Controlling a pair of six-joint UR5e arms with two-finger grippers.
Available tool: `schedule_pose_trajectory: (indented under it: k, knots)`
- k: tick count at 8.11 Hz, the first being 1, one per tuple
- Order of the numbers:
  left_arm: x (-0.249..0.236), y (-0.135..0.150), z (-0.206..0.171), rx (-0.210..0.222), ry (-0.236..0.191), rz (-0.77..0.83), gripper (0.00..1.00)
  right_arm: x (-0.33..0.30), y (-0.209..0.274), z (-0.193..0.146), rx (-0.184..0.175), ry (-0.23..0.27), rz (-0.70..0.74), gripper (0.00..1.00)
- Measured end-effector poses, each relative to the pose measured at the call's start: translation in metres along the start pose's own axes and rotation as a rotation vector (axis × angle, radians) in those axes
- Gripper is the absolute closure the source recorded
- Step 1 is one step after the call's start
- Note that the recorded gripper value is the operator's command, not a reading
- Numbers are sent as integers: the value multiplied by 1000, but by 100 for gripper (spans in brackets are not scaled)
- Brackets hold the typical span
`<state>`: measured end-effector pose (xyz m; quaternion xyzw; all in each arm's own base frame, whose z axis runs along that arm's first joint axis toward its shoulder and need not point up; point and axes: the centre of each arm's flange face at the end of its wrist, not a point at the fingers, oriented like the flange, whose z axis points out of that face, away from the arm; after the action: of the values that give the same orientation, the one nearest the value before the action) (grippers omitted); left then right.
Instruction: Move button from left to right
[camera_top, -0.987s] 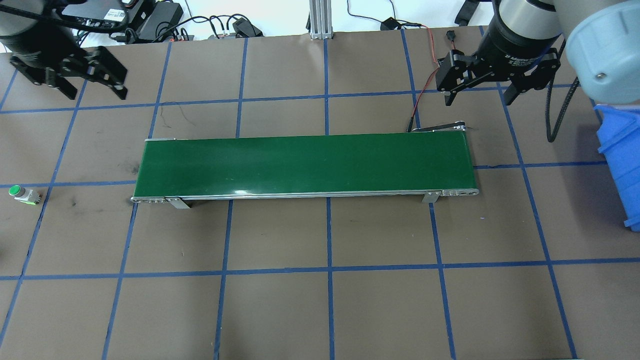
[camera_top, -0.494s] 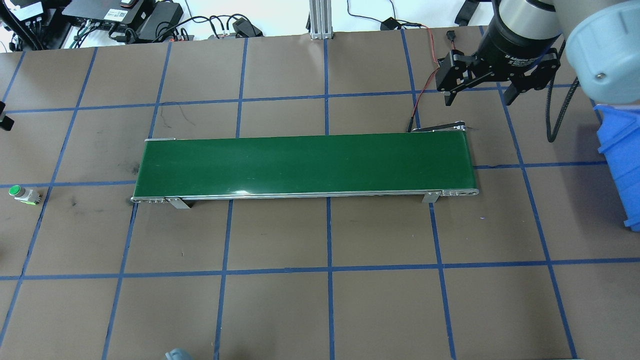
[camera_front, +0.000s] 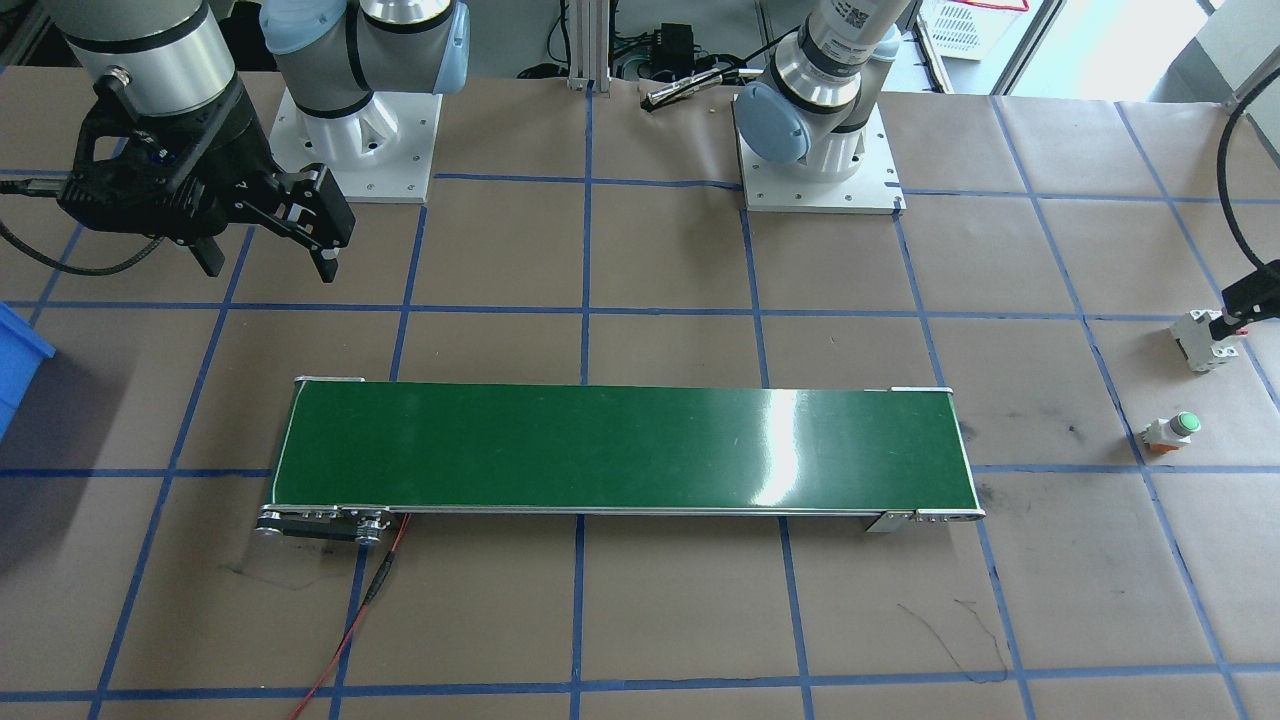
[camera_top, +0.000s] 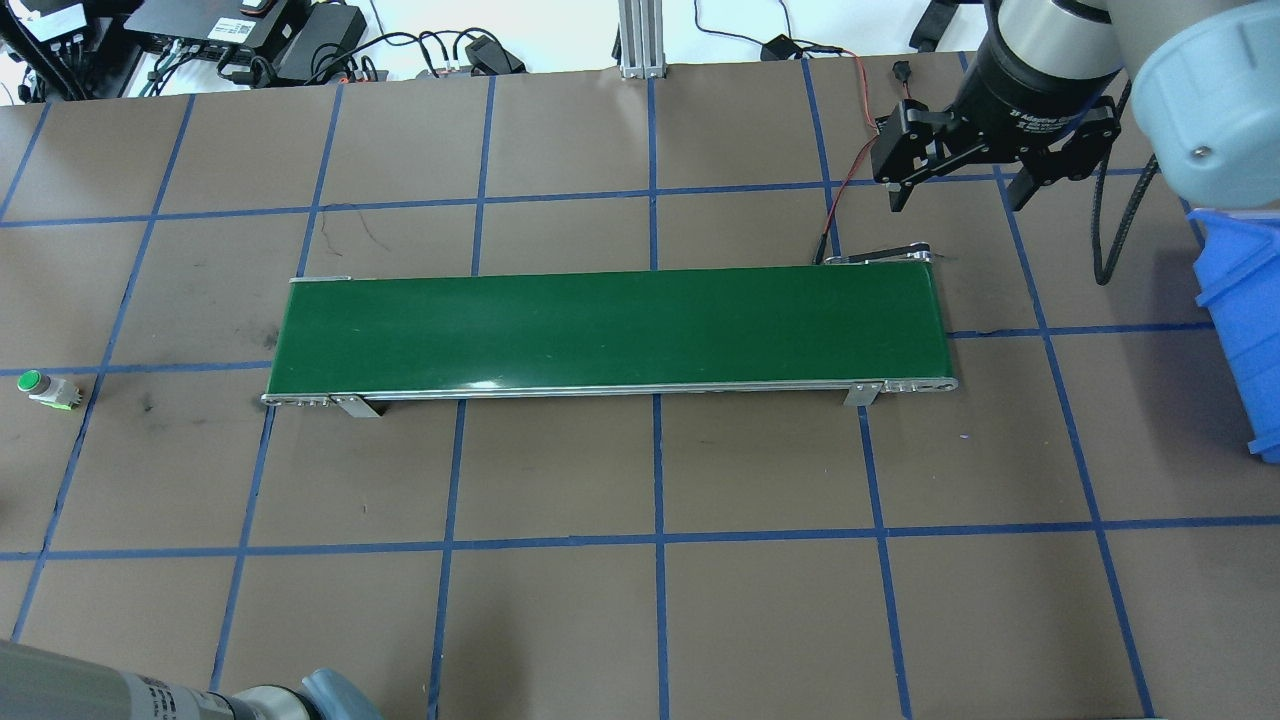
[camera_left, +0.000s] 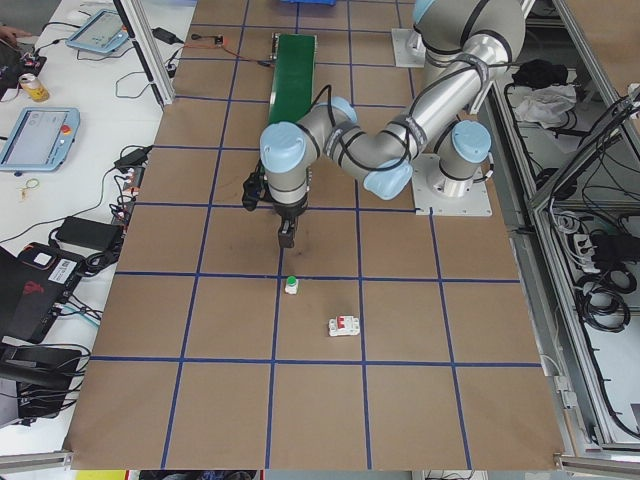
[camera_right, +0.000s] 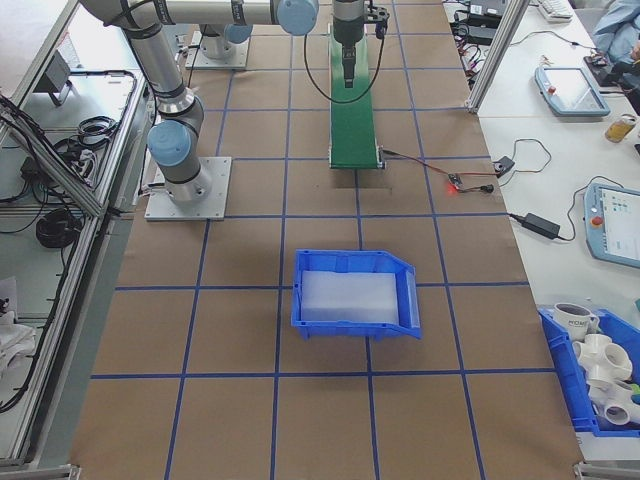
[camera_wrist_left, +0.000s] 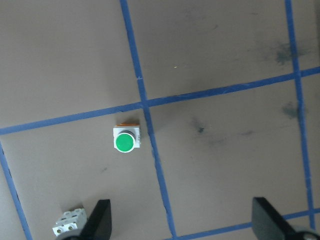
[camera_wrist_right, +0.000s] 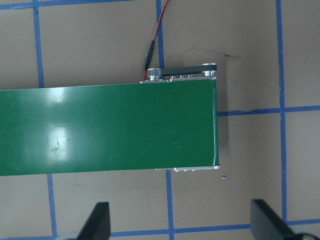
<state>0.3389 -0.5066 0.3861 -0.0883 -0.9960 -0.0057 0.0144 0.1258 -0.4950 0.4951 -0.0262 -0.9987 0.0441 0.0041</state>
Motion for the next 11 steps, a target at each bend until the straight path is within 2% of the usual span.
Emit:
schedule_pose_trajectory:
  k: [2, 6, 9, 11]
  knots:
    - [-45, -3, 55, -7, -11, 8, 0, 0, 0, 0, 0, 0, 0, 0]
    - [-71, -13, 147, -73, 62, -88, 0, 0, 0, 0, -1, 0, 0, 0]
    - [-74, -14, 183, -101, 101, -112, 0, 0, 0, 0, -2, 0, 1, 0]
    - [-77, -13, 197, -129, 100, -72, 0, 0, 0, 0, -2, 0, 0, 0]
